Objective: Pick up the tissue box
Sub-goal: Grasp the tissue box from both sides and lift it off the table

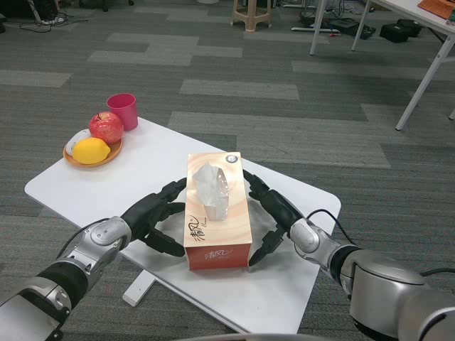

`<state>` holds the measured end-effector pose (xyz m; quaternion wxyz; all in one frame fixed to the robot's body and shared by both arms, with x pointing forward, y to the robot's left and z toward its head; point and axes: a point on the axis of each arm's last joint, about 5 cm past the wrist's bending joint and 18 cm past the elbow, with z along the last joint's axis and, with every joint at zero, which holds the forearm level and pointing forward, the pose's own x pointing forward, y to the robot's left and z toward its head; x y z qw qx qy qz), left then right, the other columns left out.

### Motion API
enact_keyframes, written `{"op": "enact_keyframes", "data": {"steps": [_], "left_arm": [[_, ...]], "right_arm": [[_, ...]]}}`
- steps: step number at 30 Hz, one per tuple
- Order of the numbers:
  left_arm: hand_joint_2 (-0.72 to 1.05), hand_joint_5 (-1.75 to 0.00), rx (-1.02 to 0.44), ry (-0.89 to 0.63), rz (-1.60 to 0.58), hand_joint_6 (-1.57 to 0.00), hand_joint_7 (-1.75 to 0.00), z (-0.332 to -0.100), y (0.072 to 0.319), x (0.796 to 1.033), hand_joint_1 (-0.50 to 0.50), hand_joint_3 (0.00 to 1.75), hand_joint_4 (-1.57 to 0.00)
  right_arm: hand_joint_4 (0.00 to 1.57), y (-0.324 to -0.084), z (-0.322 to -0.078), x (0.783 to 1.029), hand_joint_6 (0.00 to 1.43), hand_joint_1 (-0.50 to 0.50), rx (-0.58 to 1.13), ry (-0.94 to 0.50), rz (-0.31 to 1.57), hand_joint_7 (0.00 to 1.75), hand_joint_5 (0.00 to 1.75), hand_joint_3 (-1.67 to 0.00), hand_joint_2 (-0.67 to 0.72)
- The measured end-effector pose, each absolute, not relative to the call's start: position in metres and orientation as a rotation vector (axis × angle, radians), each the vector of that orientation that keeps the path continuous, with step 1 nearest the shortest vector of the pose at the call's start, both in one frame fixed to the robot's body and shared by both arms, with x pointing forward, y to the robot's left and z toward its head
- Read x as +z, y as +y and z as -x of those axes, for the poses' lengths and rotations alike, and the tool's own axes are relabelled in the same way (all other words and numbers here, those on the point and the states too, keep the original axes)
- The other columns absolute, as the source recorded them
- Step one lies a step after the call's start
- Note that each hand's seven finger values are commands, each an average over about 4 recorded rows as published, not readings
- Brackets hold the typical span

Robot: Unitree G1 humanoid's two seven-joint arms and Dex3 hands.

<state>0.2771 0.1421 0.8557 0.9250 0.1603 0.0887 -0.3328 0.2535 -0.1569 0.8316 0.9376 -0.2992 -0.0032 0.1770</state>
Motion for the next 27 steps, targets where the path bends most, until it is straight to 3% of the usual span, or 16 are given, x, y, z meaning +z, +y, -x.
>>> {"op": "enact_keyframes", "data": {"steps": [27], "left_arm": [[0.6, -0.62, -0.662, 0.12, -0.279, 0.0, 0.0, -0.2778, 0.1454, 0.8638, 0.5, 0.0, 0.0]], "right_arm": [[0.17, -0.1575, -0.2579, 0.8413, 0.0, -0.29, 0.37, -0.065, 0.571, 0.1, 0.48, -0.4, -0.41]]}}
